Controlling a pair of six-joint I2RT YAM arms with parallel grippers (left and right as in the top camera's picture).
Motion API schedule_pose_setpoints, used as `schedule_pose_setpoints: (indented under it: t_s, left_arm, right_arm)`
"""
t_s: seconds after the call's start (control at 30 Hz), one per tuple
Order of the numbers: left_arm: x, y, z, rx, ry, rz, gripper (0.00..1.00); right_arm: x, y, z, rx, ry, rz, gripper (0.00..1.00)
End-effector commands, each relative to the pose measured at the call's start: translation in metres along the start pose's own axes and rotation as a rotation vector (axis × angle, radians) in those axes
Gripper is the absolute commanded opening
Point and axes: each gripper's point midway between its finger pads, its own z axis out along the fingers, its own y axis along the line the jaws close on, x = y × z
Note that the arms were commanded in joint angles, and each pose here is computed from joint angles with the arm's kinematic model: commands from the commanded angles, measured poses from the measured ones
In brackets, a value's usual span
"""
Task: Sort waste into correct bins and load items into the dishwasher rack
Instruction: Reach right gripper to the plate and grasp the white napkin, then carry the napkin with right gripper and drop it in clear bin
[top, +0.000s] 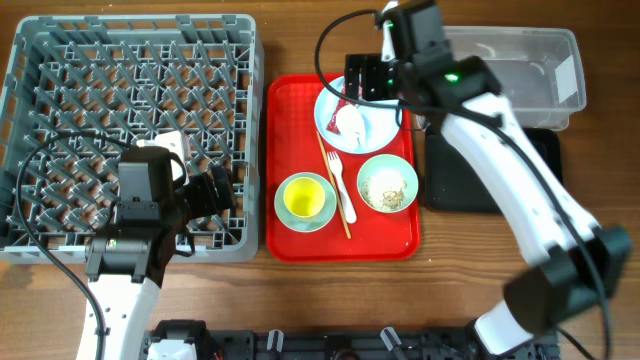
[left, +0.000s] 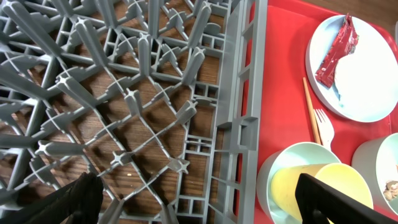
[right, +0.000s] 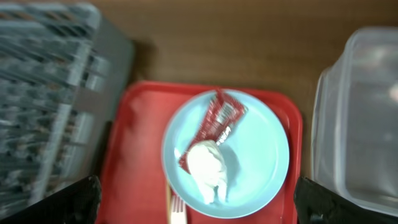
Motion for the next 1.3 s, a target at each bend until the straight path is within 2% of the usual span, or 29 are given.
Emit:
schedule_pose_setpoints:
  t_s: [0.0, 0.1, 0.2, 0.27, 0.33, 0.43, 0.5, 0.53, 0.57, 0.6, 0.7, 0.8, 0.87, 1.07, 1.2, 1.27]
  left_arm:
    - [-0.008, -0.004, -0.005, 0.017, -0.021, 0.013, 1.00]
    - [-0.008, -0.004, -0.005, 0.017, -0.020, 0.013, 1.00]
    - [-0.008, -0.004, -0.005, 0.017, -0.020, 0.013, 1.00]
    - [-0.008, -0.004, -0.005, 0.017, -0.020, 0.013, 1.00]
    - [-0.008, -0.003, -0.005, 0.017, -0.020, 0.013, 1.00]
    - [-0.008, -0.003, -0.005, 0.017, -0.020, 0.013, 1.00]
    - [-0.008, -0.003, -0.005, 0.017, -0.020, 0.013, 1.00]
    - [-0.008, -0.003, -0.005, 0.017, -0.020, 0.013, 1.00]
    - [-0.008, -0.003, -0.005, 0.017, -0.020, 0.013, 1.00]
    - [-0.008, -0.003, -0.005, 0.017, -0.020, 0.013, 1.00]
    - [-0.008, -0.003, -0.005, 0.017, -0.020, 0.013, 1.00]
    - [-0.008, -0.003, -0.005, 0.017, -0.020, 0.013, 1.00]
    - [-0.008, -0.003, -0.005, 0.017, -0.019, 0.013, 1.00]
    - [-0.007, -0.003, -0.005, 0.016, -0.017, 0.013, 1.00]
    - [-0.007, -0.003, -0.005, 0.016, -0.017, 0.013, 1.00]
    - [-0.007, -0.003, -0.005, 0.016, -0.017, 0.013, 1.00]
  right_arm:
    - [0.025, -0.011, 0.052, 0.077, 0.103, 0.058, 0.99]
    - [0.052, -0.010, 0.089, 0.095, 0.190, 0.041, 0.95]
    - [0.076, -0.014, 0.119, 0.133, 0.256, 0.119, 0.90]
    - [0.086, -0.012, 0.130, 0.120, 0.289, 0.138, 0.88]
    - [0.095, -0.010, 0.139, 0.102, 0.316, 0.148, 0.81]
    - [0.102, -0.008, 0.147, 0.101, 0.330, 0.144, 0.77]
    - [0.103, -0.006, 0.150, 0.096, 0.325, 0.141, 0.71]
    - [0.104, -0.006, 0.151, 0.097, 0.326, 0.144, 0.63]
    - [0.105, -0.006, 0.151, 0.100, 0.329, 0.155, 0.60]
    - [0.106, -0.007, 0.152, 0.101, 0.333, 0.159, 0.52]
    - [0.109, -0.006, 0.153, 0.098, 0.344, 0.159, 0.36]
    - [0.114, -0.003, 0.152, 0.079, 0.367, 0.163, 0.13]
    - [0.114, -0.002, 0.148, 0.072, 0.376, 0.166, 0.04]
    - [0.070, -0.017, 0.093, 0.143, 0.249, 0.166, 0.04]
    - [0.011, -0.048, 0.022, 0.276, 0.003, 0.212, 0.04]
    - [-0.014, -0.075, -0.017, 0.380, -0.138, 0.298, 0.04]
